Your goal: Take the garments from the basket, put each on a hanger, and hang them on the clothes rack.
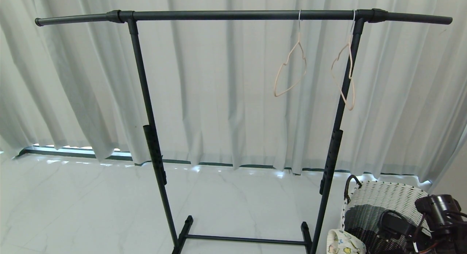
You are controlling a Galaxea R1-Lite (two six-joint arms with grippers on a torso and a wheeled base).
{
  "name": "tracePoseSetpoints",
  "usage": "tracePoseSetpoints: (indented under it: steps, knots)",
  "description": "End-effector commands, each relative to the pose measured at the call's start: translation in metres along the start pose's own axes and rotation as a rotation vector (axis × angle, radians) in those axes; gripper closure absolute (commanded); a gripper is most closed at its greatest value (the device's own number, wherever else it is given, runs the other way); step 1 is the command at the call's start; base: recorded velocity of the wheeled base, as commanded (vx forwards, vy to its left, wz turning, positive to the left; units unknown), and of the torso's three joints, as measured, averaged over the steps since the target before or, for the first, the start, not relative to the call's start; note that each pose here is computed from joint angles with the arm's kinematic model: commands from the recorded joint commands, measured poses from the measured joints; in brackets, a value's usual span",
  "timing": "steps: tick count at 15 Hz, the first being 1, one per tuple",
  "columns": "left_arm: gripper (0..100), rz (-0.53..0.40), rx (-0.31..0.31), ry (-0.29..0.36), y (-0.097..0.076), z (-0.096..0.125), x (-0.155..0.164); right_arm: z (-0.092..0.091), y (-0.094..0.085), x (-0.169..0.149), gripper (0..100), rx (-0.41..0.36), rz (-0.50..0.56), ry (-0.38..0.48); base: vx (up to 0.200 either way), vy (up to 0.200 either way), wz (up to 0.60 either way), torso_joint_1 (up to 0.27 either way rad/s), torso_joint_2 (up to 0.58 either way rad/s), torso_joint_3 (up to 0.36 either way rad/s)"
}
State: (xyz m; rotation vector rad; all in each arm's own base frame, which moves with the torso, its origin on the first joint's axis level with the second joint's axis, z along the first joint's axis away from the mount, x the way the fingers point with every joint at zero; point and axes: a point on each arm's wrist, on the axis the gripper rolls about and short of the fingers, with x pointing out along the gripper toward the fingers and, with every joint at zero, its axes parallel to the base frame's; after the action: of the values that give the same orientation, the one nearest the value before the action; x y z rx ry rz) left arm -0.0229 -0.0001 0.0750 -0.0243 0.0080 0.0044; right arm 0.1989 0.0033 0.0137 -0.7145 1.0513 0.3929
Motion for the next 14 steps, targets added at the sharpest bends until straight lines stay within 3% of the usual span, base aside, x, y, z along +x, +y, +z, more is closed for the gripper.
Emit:
tracePoseSetpoints:
  steps: [1, 10, 11, 14]
  knots:
    - [0, 0.000, 0.000, 0.001, 0.000, 0.000, 0.000, 0.000, 0.000, 0.003, 0, -0.002, 0.005, 0.010, 0.000, 0.000, 0.00, 0.000, 0.00, 0.000]
    - [0, 0.000, 0.000, 0.001, 0.000, 0.000, 0.000, -0.005, -0.021, 0.007, 0, 0.013, -0.067, 0.046, 0.000, 0.000, 0.00, 0.000, 0.00, 0.000]
    - [0, 0.000, 0.000, 0.001, 0.000, 0.000, 0.000, -0.005, -0.021, 0.007, 100, 0.013, -0.065, 0.043, 0.000, 0.000, 0.00, 0.000, 0.00, 0.000]
    - [0, 0.000, 0.000, 0.001, 0.000, 0.000, 0.000, -0.003, -0.024, -0.007, 100, 0.013, -0.101, -0.001, 0.000, 0.000, 0.00, 0.000, 0.00, 0.000]
